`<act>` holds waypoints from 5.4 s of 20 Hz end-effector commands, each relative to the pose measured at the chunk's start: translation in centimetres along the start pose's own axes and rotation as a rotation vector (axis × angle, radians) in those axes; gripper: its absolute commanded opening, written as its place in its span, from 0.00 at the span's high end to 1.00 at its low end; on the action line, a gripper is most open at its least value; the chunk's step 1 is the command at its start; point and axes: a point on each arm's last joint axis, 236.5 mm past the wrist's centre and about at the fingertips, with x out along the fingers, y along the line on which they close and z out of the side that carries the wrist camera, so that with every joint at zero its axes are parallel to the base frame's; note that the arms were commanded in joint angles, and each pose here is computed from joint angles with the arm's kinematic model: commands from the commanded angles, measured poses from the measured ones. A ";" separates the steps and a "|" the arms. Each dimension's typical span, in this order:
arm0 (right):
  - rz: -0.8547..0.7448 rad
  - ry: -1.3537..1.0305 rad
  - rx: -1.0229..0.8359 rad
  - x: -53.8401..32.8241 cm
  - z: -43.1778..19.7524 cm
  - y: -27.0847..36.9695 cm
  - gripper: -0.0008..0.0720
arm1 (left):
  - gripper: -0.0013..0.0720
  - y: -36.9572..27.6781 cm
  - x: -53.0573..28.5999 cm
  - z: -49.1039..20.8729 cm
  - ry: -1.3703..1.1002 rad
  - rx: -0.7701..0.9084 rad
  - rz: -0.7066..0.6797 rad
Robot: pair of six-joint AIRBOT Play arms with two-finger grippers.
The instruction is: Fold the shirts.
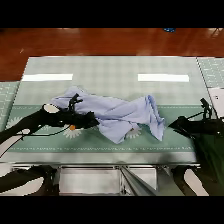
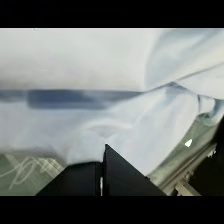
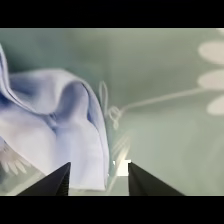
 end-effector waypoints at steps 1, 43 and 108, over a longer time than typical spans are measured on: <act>-0.009 0.105 0.028 0.8 -3.0 -0.7 0.43 | 0.96 -1.0 -1.6 1.5 -0.002 0.017 -0.055; 0.062 -1.246 -0.821 -48.3 -2.4 27.3 0.96 | 0.96 -30.5 -54.8 0.4 -1.352 0.823 0.293; -0.052 0.184 -0.347 6.9 16.8 9.5 0.96 | 0.96 15.9 -21.7 20.3 0.076 -0.013 0.633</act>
